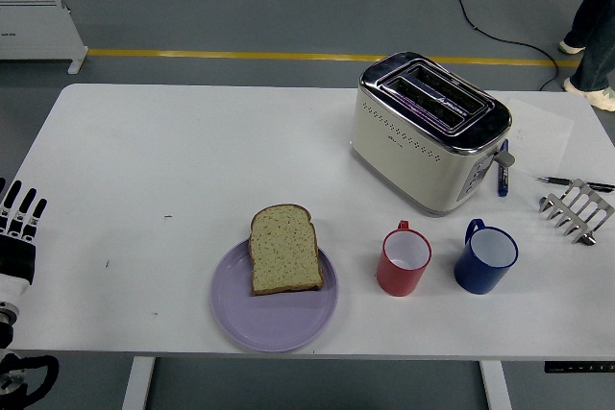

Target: Push plate across desktop,pick up the break from the machine,place the break in the plate

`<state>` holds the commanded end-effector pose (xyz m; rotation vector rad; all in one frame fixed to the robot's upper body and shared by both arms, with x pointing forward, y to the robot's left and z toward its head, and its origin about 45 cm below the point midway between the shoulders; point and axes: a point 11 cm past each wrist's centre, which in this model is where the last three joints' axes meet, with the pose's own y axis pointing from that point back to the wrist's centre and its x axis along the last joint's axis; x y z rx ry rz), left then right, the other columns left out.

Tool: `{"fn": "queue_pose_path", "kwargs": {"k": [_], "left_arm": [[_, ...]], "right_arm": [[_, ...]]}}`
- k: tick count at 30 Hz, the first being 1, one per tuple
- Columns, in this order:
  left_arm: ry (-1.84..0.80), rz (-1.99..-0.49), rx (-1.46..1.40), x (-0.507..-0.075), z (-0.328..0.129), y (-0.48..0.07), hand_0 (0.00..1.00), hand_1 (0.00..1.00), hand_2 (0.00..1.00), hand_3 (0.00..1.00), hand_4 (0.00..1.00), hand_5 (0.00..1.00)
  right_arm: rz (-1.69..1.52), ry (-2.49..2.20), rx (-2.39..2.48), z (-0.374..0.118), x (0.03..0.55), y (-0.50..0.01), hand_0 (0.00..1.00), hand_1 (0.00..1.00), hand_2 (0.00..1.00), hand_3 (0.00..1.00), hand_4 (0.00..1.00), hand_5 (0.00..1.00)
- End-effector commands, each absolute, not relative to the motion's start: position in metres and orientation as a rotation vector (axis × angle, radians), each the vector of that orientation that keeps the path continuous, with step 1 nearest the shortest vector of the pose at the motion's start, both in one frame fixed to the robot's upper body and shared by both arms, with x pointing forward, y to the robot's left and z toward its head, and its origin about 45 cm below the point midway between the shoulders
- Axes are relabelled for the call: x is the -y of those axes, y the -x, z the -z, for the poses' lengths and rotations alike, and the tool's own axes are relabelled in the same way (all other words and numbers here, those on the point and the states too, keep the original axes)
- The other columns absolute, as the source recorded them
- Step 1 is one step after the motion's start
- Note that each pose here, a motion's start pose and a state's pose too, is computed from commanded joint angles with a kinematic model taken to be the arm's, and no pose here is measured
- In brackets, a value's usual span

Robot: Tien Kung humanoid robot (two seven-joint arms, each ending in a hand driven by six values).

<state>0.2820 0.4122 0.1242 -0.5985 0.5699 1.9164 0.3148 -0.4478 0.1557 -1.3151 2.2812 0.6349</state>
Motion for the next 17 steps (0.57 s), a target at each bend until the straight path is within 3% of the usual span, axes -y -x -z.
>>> {"fn": "queue_pose_path", "kwargs": {"k": [17], "left_arm": [[0.535, -1.948, -0.509, -0.422, -0.143, -0.288, 0.793, 0.782, 0.805, 0.758, 0.555, 0.998]], "right_arm": [[-0.646, 1.317, -2.266, -0.154, 0.441, -0.32, 0.774, 0.765, 0.764, 0.76, 0.52, 0.561]]}}
